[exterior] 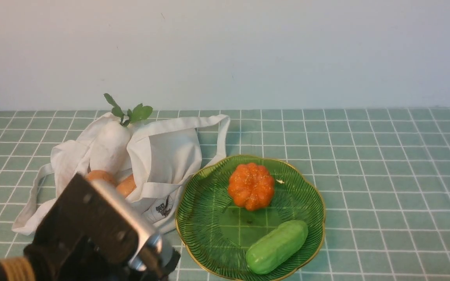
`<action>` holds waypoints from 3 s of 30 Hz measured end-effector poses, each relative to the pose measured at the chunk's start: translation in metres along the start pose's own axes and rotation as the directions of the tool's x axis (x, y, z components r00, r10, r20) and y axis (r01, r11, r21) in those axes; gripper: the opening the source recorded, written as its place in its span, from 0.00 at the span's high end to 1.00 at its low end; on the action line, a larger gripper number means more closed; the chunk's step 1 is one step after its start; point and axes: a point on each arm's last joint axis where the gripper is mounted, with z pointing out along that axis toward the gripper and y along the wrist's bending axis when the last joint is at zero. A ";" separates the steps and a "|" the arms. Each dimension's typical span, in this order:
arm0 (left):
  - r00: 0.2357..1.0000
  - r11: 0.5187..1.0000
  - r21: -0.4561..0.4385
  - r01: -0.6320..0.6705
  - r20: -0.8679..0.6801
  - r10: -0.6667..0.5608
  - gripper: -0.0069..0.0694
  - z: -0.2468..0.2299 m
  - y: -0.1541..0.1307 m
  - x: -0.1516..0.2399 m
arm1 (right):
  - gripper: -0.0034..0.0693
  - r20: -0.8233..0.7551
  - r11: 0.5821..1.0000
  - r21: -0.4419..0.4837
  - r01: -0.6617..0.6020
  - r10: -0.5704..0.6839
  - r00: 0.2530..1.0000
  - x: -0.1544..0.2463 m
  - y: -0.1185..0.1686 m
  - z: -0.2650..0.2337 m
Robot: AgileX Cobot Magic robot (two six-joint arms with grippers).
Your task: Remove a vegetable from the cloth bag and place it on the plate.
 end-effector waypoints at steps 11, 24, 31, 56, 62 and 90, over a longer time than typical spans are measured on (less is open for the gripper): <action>0.999 1.000 -0.018 -0.012 -0.041 0.011 0.92 0.005 0.005 0.021 | 0.97 0.000 1.000 0.000 0.000 0.000 1.000 0.000 0.000 0.000; 0.995 0.991 -0.107 -0.077 0.053 0.083 0.92 -0.010 0.018 0.045 | 0.97 0.000 1.000 0.000 0.000 0.000 1.000 0.000 0.000 0.000; 0.966 0.936 -0.351 0.035 0.252 0.058 0.92 -0.045 0.043 0.079 | 0.97 0.000 1.000 0.000 0.000 0.000 1.000 0.000 0.000 0.000; 0.925 0.758 -0.596 0.265 0.379 -0.026 0.92 -0.052 0.058 0.139 | 0.97 0.000 1.000 0.000 0.000 0.000 1.000 0.000 0.000 0.000; 0.925 0.758 -0.596 0.265 0.379 -0.026 0.92 -0.052 0.058 0.139 | 0.97 0.000 1.000 0.000 0.000 0.000 1.000 0.000 0.000 0.000; 0.925 0.758 -0.595 0.266 0.379 -0.027 0.92 -0.052 0.058 0.139 | 0.97 0.000 1.000 0.000 0.000 0.000 1.000 0.000 0.000 0.000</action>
